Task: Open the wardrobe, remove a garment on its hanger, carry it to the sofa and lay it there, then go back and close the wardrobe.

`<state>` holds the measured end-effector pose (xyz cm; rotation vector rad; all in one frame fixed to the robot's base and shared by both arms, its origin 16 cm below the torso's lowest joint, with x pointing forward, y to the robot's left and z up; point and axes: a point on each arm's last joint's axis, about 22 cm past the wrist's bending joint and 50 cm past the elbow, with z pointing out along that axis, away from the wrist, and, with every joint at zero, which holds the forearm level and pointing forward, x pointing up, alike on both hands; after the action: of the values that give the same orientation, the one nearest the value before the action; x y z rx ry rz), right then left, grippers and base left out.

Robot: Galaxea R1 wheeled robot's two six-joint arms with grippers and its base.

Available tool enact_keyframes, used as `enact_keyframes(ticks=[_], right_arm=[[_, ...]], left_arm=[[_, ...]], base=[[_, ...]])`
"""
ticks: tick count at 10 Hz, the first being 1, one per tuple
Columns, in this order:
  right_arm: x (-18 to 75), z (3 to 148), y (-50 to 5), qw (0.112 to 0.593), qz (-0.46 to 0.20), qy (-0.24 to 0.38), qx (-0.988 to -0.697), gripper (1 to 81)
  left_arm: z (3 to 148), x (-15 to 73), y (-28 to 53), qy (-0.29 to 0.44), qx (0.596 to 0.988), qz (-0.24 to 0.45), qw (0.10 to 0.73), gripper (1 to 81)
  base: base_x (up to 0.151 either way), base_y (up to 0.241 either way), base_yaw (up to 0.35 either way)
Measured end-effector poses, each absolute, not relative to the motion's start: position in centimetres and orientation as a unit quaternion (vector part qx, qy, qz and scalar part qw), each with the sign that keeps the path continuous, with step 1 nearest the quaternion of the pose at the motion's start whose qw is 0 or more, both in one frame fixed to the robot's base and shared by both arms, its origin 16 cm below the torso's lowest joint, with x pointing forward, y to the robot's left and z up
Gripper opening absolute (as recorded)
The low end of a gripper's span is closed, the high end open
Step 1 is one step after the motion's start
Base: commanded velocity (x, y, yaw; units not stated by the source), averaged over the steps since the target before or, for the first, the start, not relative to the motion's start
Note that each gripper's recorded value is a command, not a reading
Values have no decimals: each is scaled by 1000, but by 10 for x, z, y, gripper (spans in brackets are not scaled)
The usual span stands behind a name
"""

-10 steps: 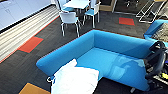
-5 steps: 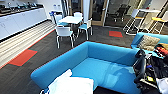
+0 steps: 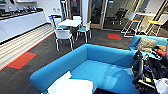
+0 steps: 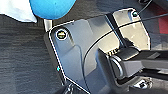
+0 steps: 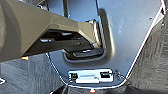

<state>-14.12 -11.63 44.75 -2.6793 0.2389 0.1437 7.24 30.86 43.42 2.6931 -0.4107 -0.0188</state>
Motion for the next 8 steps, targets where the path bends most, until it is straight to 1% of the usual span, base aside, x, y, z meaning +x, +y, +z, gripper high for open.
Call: enact_keyframes(ticks=[2, 4, 6, 8], right_arm=[[-137, 446, -116, 222, 47, 85, -970, 811], [-119, 442, -116, 224, 25, 79, -971, 811], [-101, 439, -115, 225, 1, 73, -972, 811], [-97, 439, -113, 227, -8, 71, -971, 811]], left_arm=[[423, 71, 303, -150, 969, -5, 197, 811], [422, 80, 275, -155, 967, 13, 201, 811], [427, 54, 235, -156, 961, 15, 227, 811], [430, 33, 226, -156, 959, 10, 236, 811]], base=[[0, 0, 0], [0, 0, 0], [0, 0, 0], [0, 0, 0]])
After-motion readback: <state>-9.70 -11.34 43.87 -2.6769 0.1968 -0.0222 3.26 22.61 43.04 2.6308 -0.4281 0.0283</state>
